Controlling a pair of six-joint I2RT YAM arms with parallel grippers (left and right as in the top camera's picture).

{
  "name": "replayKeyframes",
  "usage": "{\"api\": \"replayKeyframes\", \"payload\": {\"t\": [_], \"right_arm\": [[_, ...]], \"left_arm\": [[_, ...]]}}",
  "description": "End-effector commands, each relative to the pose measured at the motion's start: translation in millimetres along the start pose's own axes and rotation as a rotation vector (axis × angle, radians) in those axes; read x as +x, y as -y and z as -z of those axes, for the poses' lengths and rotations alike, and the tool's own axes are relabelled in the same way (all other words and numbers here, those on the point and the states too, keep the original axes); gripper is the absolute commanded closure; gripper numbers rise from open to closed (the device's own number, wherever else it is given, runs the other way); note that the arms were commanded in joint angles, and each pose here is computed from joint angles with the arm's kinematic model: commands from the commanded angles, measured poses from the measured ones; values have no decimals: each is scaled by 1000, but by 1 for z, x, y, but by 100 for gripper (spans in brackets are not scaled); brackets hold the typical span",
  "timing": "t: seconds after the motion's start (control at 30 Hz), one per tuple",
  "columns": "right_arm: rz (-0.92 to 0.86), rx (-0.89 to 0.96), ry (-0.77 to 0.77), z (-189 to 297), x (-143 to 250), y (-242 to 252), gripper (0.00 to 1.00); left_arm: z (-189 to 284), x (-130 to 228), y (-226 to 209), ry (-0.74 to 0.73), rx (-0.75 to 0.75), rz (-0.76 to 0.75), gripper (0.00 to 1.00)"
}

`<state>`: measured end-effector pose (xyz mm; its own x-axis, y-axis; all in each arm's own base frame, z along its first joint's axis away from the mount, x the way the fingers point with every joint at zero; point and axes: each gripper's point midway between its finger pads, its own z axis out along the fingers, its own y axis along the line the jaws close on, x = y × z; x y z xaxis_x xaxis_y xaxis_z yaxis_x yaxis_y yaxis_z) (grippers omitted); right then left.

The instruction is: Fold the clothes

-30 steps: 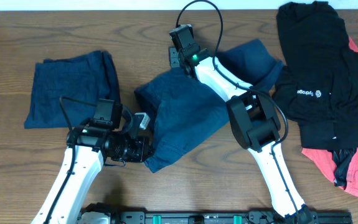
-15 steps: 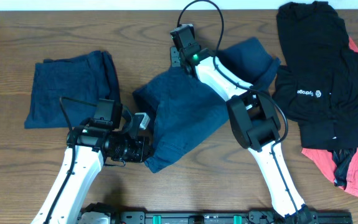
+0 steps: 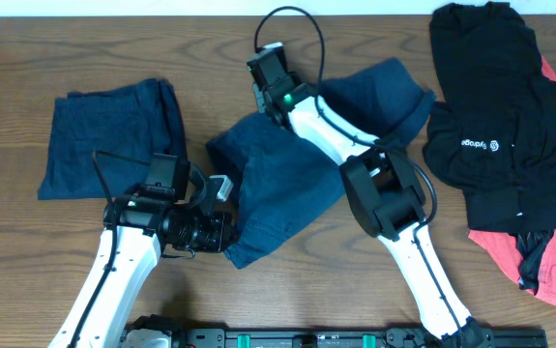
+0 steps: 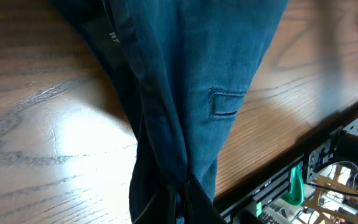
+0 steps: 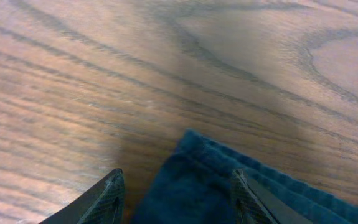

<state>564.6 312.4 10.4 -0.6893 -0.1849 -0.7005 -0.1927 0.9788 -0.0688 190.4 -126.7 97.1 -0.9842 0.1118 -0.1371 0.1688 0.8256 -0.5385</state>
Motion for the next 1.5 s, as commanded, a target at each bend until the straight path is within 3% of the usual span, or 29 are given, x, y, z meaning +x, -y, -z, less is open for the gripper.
{"api": "replayKeyframes", "payload": {"t": [0.0, 0.57, 0.8, 0.93, 0.97, 1.1, 1.23, 1.47], "right_arm": [[39, 35, 18, -2, -2, 1, 46], [33, 38, -42, -24, 23, 14, 39], [-5, -19, -85, -28, 29, 20, 65], [-6, -20, -98, -29, 31, 23, 95], [-5, -20, -102, -28, 32, 23, 99], [-2, -18, -109, -26, 32, 23, 99], [-12, -11, -99, -1, 8, 33, 99], [-77, 75, -12, 126, -83, 104, 99]], "left_arm": [[-1, 1, -1, -6, -8, -5, 94], [-1, 1, -1, -7, -8, -5, 94], [-1, 1, -1, -7, -8, -5, 94], [-1, 1, -1, -7, -8, -5, 94], [-1, 1, -1, -6, -8, -5, 94], [-1, 1, -1, -6, -8, -6, 94], [-1, -7, 0, 24, -6, -24, 94], [26, -62, -3, 226, -69, -60, 94]]}}
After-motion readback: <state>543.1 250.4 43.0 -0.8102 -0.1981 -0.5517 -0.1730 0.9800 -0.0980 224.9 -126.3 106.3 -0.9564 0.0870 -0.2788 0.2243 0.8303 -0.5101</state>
